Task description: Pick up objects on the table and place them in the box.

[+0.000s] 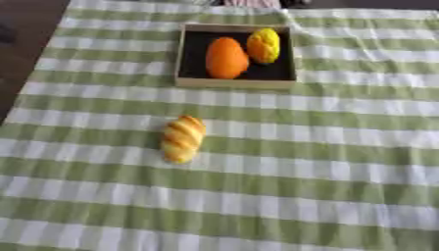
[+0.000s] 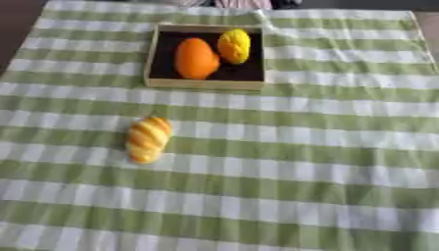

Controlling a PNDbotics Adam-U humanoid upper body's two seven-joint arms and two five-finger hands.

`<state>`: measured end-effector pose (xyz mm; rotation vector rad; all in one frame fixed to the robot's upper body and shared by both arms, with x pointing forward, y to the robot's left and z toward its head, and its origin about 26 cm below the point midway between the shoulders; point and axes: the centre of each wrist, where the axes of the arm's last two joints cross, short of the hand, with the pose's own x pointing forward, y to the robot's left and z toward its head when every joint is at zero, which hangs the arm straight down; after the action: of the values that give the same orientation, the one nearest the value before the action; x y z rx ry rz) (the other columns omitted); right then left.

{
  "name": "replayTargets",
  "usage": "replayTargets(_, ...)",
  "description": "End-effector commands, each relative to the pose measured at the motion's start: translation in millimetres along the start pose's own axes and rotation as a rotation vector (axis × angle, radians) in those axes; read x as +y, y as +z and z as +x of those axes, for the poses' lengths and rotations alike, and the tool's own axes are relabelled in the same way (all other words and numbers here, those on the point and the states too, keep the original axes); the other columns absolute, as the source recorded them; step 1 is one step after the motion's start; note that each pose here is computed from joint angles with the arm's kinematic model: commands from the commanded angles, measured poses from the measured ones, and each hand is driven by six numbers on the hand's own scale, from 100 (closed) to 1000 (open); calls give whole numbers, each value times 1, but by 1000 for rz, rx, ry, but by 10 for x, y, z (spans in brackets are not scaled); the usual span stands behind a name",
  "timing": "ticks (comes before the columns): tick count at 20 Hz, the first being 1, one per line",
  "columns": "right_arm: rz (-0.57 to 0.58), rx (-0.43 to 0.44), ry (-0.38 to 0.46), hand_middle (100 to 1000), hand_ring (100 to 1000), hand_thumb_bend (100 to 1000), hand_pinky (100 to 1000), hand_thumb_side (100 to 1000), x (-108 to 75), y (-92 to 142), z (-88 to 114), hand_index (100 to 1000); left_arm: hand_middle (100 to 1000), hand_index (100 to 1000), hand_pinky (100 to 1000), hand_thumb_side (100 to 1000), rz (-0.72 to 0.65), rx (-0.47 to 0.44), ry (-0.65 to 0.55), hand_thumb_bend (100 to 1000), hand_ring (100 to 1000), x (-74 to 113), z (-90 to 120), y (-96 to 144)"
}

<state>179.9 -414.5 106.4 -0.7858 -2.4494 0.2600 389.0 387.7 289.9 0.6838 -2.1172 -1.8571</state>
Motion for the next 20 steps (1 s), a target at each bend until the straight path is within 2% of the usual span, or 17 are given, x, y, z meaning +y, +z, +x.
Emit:
replayTargets(1,-50,-102,-63,756,1000,100,990,470,-55,-58,37,809,724,873,818,300,-155,-77,-60,109,807,64,-17,-43)
replayTargets(4,-36,-120,-93,755,1000,100,991,470,-60,-35,40,809,721,875,817,328,-189,-95,-40,100,801,-13,-19,-132)
replayTargets(6,-32,-127,-110,754,1000,100,991,470,-64,-23,42,808,718,874,815,294,-193,-129,-26,100,797,-47,6,-251)
replayTargets(7,-31,-127,-115,753,1000,100,991,463,-70,-22,42,808,716,874,814,325,-191,-145,-20,100,795,-55,19,-315)
replayTargets(9,-28,-120,-123,752,1000,100,992,470,-78,-9,44,807,714,875,812,294,-173,-178,-6,100,791,-53,56,-473)
replayTargets(12,-22,-111,-135,750,1000,100,993,470,-82,5,46,805,707,876,808,202,-104,-226,25,100,780,-32,138,-747)
replayTargets(15,-13,-101,-144,750,1000,100,994,470,-89,21,49,805,700,876,805,204,-39,-265,72,100,772,-45,224,-1006)
replayTargets(20,-6,-87,-154,750,1000,100,994,470,-108,40,53,801,706,882,804,211,-12,-333,131,100,771,-84,384,-1370)
